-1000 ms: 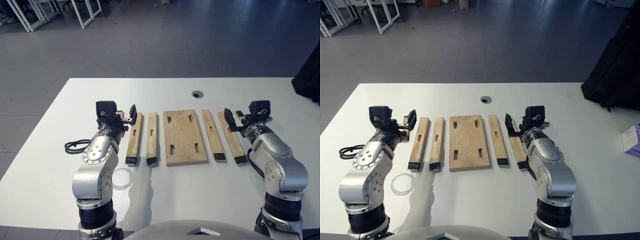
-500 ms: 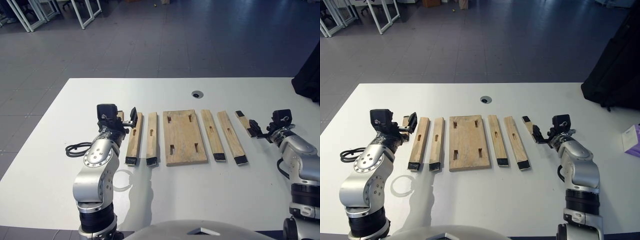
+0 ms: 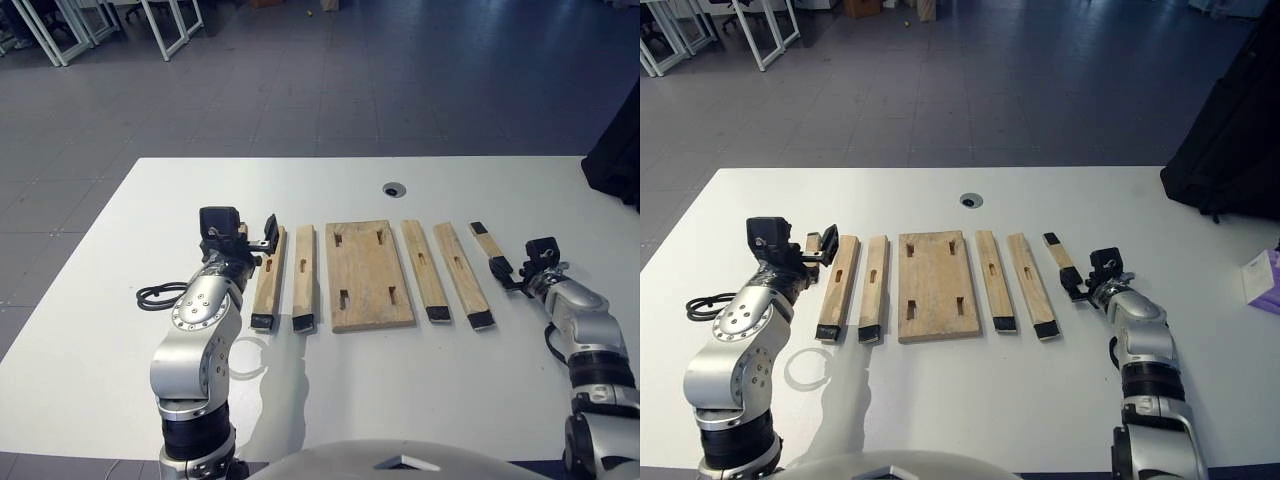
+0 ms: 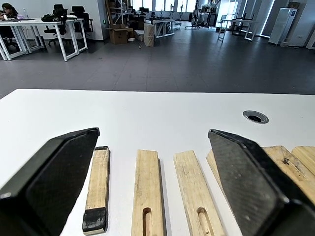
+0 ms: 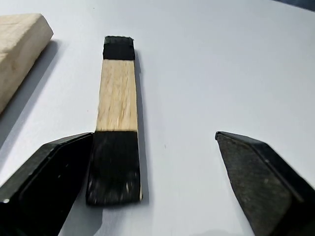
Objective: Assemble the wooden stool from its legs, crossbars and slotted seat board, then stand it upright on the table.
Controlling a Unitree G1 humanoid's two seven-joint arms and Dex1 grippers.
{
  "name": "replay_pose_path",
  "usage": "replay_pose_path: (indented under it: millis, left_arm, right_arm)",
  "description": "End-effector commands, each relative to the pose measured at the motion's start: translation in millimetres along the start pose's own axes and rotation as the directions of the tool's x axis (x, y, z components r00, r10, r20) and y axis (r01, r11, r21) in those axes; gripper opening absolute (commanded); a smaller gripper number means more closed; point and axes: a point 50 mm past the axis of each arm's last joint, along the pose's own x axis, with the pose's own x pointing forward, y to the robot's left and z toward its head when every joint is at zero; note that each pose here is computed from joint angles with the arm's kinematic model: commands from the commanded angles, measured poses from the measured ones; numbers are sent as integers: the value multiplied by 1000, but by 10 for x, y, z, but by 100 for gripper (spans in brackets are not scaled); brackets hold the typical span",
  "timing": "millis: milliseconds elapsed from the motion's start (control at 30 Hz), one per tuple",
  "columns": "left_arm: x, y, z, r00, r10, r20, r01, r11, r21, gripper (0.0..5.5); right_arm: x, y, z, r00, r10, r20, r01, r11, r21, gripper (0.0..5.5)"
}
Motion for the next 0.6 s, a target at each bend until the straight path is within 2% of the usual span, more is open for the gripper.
replay_pose_path:
  millis: [33, 200, 400, 533, 600]
  left_arm:
    - [29, -4, 35, 1000, -1, 6, 1, 1000, 8, 407]
    - [29, -8, 48, 1000, -1, 12, 1, 1000, 7, 407]
    - [39, 5, 57, 1000, 1, 15, -1, 1000, 12, 407]
    - [59, 27, 65, 1000, 13, 15, -13, 1000, 15, 407]
    - [70, 40, 65, 1000, 16, 12, -16, 1000, 16, 407]
  right_arm:
    - [56, 146, -219, 992, 83, -96, -85, 996, -18, 432]
    - [12, 200, -474, 967, 169, -189, -164, 986, 42, 327]
    - [-50, 162, -763, 957, 148, -249, -107, 980, 170, 199]
    - [-20, 205, -759, 962, 141, -235, -103, 981, 166, 129]
    - [16, 178, -638, 979, 103, -178, -74, 984, 165, 128]
